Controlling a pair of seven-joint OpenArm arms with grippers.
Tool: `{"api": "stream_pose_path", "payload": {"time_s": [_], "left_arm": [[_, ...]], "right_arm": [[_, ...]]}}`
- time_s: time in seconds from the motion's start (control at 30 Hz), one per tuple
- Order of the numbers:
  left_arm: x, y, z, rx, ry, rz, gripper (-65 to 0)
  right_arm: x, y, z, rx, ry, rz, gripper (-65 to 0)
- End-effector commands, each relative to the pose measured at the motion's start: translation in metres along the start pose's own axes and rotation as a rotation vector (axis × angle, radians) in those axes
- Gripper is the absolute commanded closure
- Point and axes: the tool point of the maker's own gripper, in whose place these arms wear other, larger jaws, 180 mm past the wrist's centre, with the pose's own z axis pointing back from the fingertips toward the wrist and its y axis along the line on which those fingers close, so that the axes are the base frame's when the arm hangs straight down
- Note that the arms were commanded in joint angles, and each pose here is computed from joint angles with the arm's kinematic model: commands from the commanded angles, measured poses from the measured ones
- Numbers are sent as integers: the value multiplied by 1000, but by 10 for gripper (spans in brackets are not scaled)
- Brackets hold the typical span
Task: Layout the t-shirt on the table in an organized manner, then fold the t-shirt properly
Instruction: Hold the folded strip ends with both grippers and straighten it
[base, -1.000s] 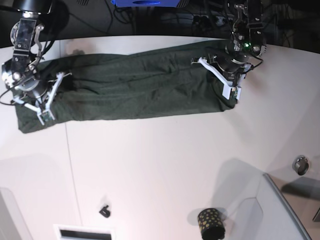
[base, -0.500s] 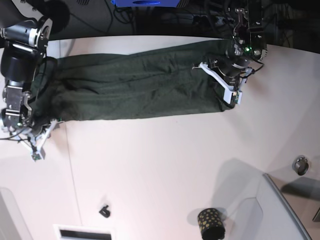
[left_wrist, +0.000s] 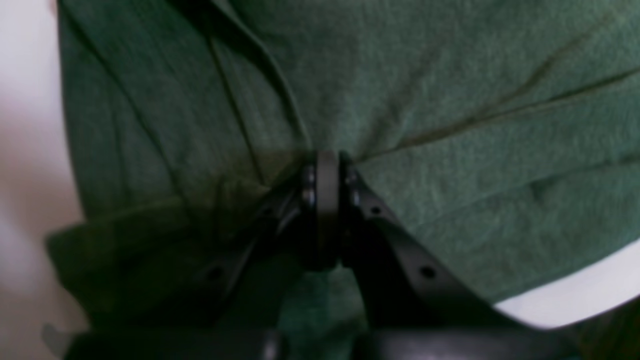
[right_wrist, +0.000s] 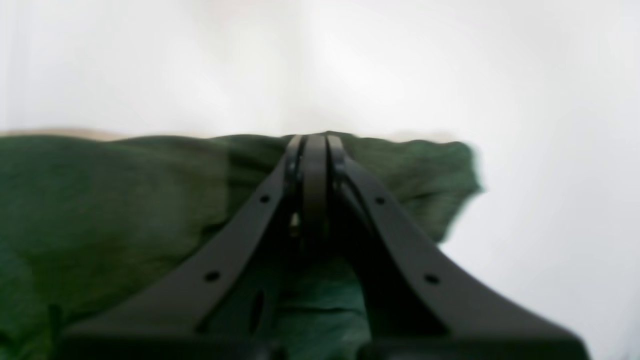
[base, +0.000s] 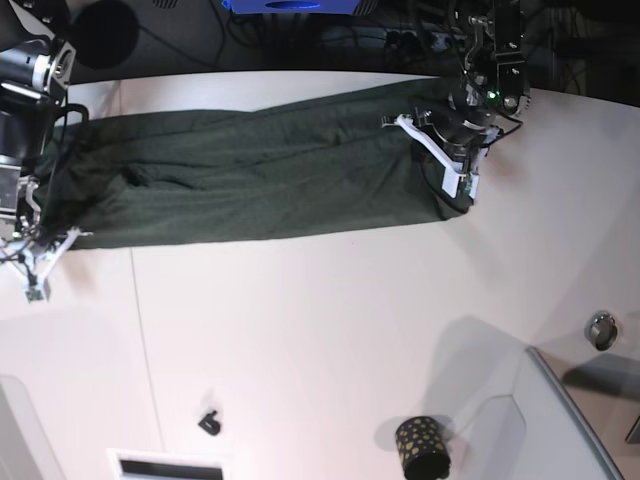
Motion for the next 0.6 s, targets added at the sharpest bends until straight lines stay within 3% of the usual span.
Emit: {"api": "stream_pose_path", "payload": {"time_s": [0.0, 0.1, 0.27, 0.33, 0.5, 0.57], "left_arm": [[18, 8, 6, 20, -55, 2, 0], [44, 13, 24, 44, -140, -10, 0], [50, -15, 43, -3, -182, -75, 0], [37, -30, 37, -39, -144, -95, 0], [2, -33, 17, -61, -43, -75, 0], [3, -31, 14, -59, -72, -69, 0]], "right_arm": [[26, -35, 11, -72, -78, -37, -9], [21, -64, 37, -120, -116, -72, -11], [-11, -47, 83, -132, -128, -16, -33], [-33, -38, 88, -132, -95, -39, -98], [-77, -24, 89, -116, -28, -82, -345], [-85, -23, 90, -117, -13, -84, -369]]}}
